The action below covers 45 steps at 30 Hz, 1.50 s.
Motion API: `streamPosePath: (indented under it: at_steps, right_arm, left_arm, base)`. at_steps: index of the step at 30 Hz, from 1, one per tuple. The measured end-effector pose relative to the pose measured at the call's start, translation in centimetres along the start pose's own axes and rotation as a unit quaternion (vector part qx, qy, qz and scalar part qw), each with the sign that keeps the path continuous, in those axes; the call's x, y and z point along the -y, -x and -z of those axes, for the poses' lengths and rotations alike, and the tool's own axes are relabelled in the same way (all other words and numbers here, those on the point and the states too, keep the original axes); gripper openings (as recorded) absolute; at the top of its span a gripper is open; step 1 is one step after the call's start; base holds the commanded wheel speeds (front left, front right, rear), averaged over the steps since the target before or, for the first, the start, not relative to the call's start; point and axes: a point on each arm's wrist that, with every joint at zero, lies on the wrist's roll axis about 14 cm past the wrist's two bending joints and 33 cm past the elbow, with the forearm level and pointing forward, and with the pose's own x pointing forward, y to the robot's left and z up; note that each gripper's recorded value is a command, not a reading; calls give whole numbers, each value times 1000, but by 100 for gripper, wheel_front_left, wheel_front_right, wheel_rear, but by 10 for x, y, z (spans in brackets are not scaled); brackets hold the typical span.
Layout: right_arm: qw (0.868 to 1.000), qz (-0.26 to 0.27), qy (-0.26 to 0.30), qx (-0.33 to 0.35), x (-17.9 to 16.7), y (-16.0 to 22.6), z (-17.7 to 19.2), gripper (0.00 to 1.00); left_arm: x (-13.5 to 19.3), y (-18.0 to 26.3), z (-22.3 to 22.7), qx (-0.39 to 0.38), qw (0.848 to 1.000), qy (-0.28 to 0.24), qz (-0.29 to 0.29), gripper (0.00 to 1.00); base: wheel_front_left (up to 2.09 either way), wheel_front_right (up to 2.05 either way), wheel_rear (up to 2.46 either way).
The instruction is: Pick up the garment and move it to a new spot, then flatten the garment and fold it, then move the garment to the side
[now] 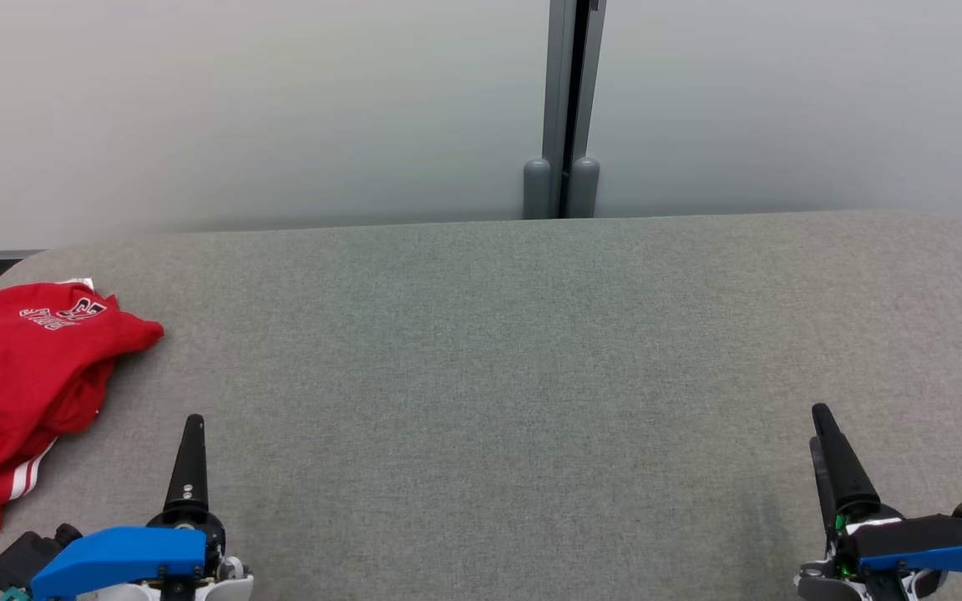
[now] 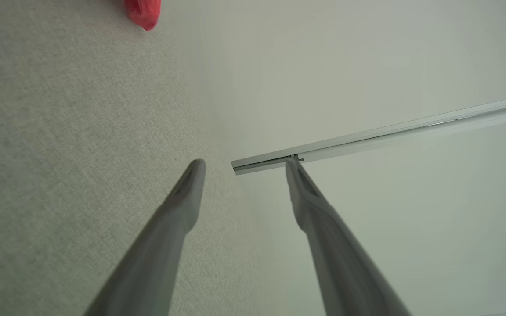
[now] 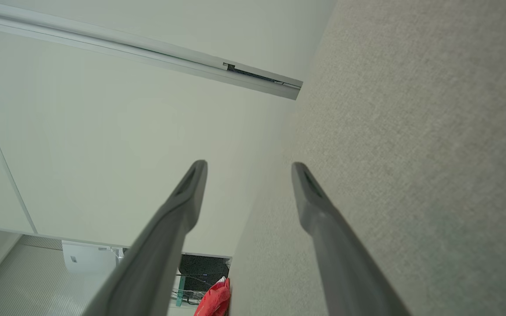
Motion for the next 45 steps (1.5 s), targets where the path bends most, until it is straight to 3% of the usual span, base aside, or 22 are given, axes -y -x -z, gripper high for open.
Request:
streamPosePath:
  at_steps: [12,25,45]
  right_arm:
    - [993,-1,116,7,-1,-1,-2,100]
    - [977,-2,214,7,0,-1,1,100]
    - [947,-13,321,7,-1,-1,8,100]
  left_arm:
    - [1,2,8,-8,991,-135,-2,100]
    - [3,5,8,-6,966,-258,6,100]
    - [7,8,14,-1,926,-376,24,100]
  base:
    - [0,0,0]
    - [0,0,0]
    - [0,0,0]
